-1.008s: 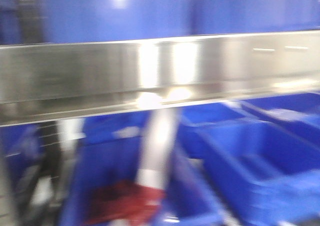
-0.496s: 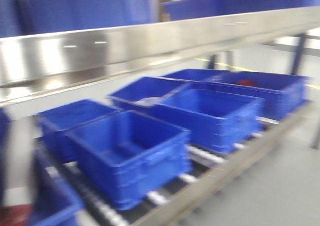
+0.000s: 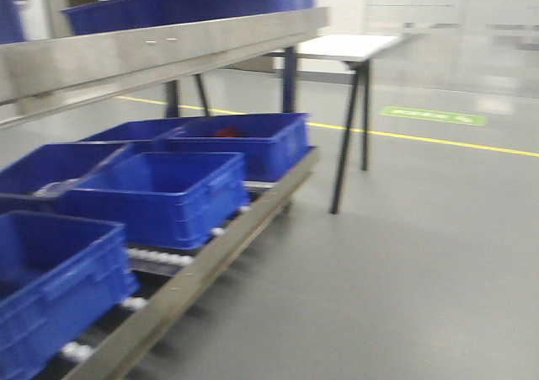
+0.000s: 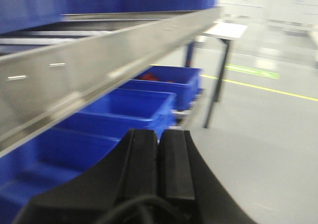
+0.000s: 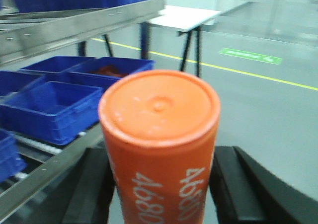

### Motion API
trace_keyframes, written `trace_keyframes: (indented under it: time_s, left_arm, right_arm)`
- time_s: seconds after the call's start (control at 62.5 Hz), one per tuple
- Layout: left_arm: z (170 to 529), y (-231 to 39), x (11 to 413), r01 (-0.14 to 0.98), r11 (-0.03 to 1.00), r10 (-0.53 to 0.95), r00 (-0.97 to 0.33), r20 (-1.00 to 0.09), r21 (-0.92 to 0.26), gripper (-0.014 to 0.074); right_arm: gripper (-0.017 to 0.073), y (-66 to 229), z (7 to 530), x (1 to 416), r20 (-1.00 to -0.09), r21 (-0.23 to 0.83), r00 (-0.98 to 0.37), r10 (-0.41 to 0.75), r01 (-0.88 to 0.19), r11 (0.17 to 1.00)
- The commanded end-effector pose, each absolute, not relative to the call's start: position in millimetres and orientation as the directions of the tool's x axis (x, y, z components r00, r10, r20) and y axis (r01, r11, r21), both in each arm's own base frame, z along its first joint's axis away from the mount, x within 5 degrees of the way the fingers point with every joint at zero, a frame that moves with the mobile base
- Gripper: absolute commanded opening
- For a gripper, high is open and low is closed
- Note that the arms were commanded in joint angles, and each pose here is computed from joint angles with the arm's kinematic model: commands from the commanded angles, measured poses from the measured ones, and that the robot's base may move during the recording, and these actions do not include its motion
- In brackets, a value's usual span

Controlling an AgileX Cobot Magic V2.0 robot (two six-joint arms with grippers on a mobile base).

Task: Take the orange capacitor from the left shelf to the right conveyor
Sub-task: 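Drive the base away from the shelf toward the conveyor table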

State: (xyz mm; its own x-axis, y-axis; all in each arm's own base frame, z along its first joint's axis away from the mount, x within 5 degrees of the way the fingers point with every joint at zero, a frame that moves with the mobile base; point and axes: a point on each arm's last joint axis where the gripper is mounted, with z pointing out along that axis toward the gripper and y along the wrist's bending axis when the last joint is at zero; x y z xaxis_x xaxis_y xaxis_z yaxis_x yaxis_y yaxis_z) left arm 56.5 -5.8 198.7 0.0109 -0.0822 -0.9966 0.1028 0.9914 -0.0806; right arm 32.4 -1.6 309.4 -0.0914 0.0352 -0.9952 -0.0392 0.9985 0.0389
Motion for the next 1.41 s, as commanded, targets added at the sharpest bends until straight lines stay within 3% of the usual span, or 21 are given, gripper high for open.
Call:
trace_keyframes:
  time_s: [0.0,1.391]
  left_arm:
    - [209.4,-5.6,54.2,0.113,0.99,-0.093,0.12,-0.988,-0.08,-0.0105]
    - [209.4,-5.7,54.2,0.115,0.99,-0.093,0.12,-0.988,-0.08,-0.0105]
  right_arm:
    - [0.0182,-1.3,325.8,31.4,-0.999,0.031,0.017,0.032,-0.049,0.998]
    - [0.0182,-1.3,325.8,31.4,-0.999,0.031,0.017,0.032,-0.049,0.998]
